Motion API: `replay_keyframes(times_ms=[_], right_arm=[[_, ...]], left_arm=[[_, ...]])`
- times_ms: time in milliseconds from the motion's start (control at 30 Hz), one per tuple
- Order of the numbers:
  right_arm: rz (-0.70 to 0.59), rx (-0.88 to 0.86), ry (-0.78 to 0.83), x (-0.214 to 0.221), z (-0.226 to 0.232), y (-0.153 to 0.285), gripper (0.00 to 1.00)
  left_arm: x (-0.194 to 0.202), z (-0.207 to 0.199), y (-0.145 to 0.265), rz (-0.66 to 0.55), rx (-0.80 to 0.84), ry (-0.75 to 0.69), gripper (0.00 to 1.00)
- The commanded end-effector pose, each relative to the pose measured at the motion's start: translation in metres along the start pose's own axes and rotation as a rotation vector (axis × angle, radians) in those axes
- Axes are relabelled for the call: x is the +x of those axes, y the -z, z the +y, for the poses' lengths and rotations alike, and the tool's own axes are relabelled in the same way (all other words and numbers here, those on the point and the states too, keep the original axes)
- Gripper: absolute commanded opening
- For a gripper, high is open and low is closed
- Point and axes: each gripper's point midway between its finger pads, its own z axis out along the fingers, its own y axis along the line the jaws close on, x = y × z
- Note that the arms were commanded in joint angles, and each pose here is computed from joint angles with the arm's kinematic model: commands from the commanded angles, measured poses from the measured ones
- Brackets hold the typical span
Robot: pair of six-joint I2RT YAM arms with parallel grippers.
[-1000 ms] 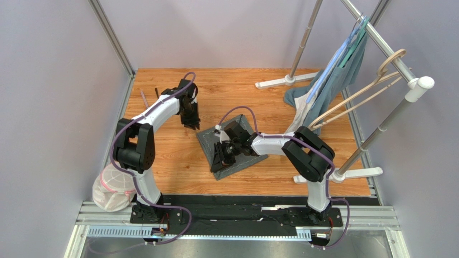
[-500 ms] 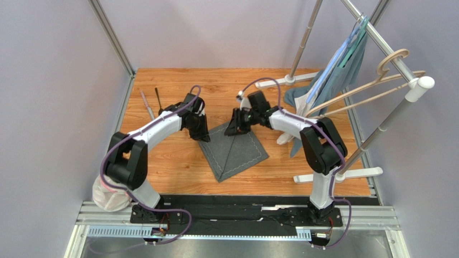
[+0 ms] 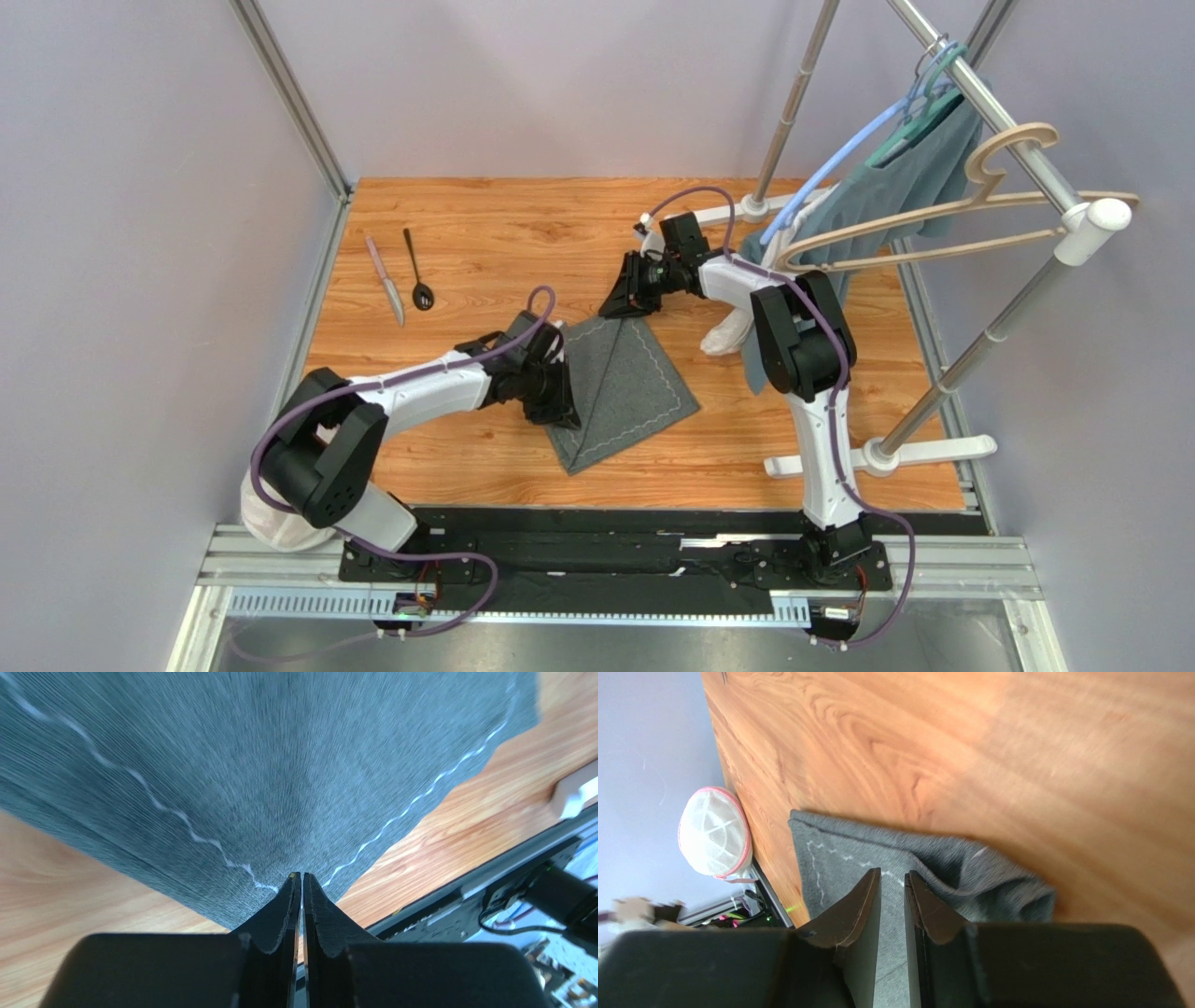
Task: Fold the napkin into a case and place the utensils inside
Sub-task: Smooth out the upper triangle-folded napkin at the center of the board.
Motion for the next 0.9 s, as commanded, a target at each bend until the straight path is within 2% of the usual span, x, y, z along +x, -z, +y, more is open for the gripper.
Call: replay_keyframes(times_ms=[0, 33, 133, 233, 333, 400, 433, 467, 500, 533, 567, 633, 700, 733, 800, 867], right_arm=[[-0.029, -0.042, 0.018, -0.027, -0.005, -0.004, 0.22], [-0.041, -0.040, 0.024, -0.035, -0.008, -0.004, 0.22], [-0.012, -0.011, 0.006, -0.035, -0.020, -0.010, 0.22], [0.002, -0.002, 0.011, -0.031, -0.011, -0.007, 0.23], [-0.004, 0.039, 0.061, -0.029, 0.012, 0.008, 0.28], [-0.009, 0.087, 0.080, -0.025, 0.020, 0.016, 0.31], [0.006, 0.112, 0.100, -0.018, 0.031, 0.025, 0.39], [0.011, 0.137, 0.107, -0.013, 0.033, 0.028, 0.43], [0.007, 0.194, 0.119, -0.009, 0.028, 0.032, 0.46], [0.018, 0.222, 0.140, 0.000, 0.041, 0.041, 0.53], [0.025, 0.255, 0.170, 0.006, 0.041, 0.045, 0.56], [0.018, 0.356, 0.196, 0.016, 0.034, 0.055, 0.64], [-0.001, 0.431, 0.248, 0.026, 0.045, 0.070, 0.70], [0.040, 0.466, 0.266, 0.047, 0.044, 0.069, 0.71], [0.017, 0.516, 0.321, 0.058, 0.057, 0.080, 0.73], [0.056, 0.515, 0.377, 0.092, 0.071, 0.077, 0.73]], left_arm=[[0.025, -0.008, -0.018, 0.025, 0.065, 0.023, 0.11], [0.039, -0.003, -0.022, 0.048, 0.052, 0.026, 0.11], [0.047, 0.008, -0.023, 0.051, 0.010, 0.008, 0.11], [0.038, 0.003, -0.009, 0.009, 0.000, -0.020, 0.12], [0.019, -0.013, 0.024, -0.074, 0.012, -0.047, 0.21], [0.008, -0.019, 0.053, -0.145, 0.013, -0.055, 0.39], [-0.006, -0.024, 0.067, -0.187, 0.020, -0.059, 0.44], [-0.014, -0.024, 0.081, -0.221, 0.020, -0.054, 0.52], [-0.017, -0.018, 0.089, -0.223, 0.001, -0.044, 0.55], [-0.034, -0.011, 0.099, -0.265, -0.007, -0.021, 0.68], [-0.040, -0.005, 0.103, -0.275, -0.016, -0.001, 0.75], [-0.061, 0.014, 0.112, -0.296, -0.018, 0.068, 0.77], [-0.076, 0.033, 0.105, -0.268, -0.038, 0.096, 0.80], [-0.089, 0.033, 0.107, -0.274, -0.046, 0.090, 0.81], [-0.094, 0.058, 0.083, -0.163, -0.121, 0.137, 0.79], [-0.107, 0.068, 0.062, -0.097, -0.147, 0.164, 0.76]])
